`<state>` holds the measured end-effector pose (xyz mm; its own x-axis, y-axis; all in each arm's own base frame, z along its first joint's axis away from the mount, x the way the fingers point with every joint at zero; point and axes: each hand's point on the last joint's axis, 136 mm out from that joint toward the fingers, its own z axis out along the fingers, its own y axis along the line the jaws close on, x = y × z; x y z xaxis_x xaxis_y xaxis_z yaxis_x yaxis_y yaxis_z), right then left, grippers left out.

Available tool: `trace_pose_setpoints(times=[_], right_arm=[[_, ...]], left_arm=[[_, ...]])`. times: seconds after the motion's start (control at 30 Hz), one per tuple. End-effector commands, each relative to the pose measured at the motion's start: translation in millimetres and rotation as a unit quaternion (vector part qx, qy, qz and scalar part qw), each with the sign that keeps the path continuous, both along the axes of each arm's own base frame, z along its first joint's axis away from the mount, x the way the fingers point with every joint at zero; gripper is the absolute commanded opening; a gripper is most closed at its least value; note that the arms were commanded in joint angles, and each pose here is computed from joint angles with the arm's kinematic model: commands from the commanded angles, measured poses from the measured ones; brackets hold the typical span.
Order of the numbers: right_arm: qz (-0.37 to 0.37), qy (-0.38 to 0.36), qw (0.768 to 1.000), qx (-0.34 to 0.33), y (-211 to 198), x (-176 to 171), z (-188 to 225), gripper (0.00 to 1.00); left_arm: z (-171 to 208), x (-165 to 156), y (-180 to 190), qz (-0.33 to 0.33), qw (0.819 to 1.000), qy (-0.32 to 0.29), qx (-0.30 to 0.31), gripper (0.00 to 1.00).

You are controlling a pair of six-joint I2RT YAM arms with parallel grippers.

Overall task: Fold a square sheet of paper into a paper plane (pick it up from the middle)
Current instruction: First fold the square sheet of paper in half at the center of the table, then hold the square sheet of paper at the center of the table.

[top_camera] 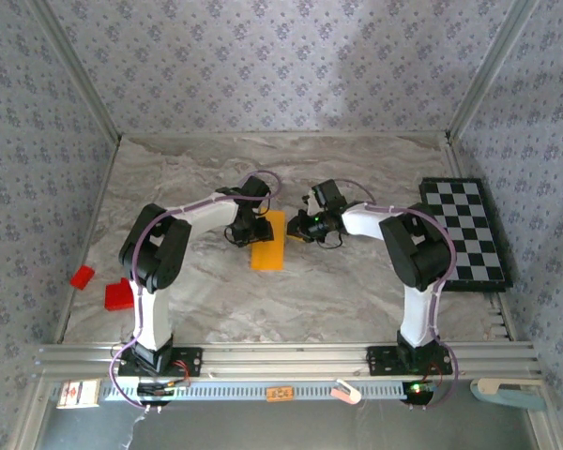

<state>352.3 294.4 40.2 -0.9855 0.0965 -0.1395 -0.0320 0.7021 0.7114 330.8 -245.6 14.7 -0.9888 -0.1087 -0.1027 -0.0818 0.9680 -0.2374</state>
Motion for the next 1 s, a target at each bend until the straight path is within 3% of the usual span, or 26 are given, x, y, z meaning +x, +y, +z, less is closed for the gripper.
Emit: trace_pose_setpoints(times=[0.0,0.57,0.97], right_arm=[[0.020,-0.006,1.000,0.021,15,3,8,0.17],[0.035,0.020,0.999,0.012,34,3,-10,0.13],[0.033,0.103,0.990,-0.088,2,-27,-64,0.12]], left_arm=[[-69,-52,30,-0.007,0.991,0.110,0.072,0.51],[-74,-54,28,-0.003,0.991,0.116,0.068,0.51],[-71,-53,28,0.001,0.992,0.112,0.065,0.51]])
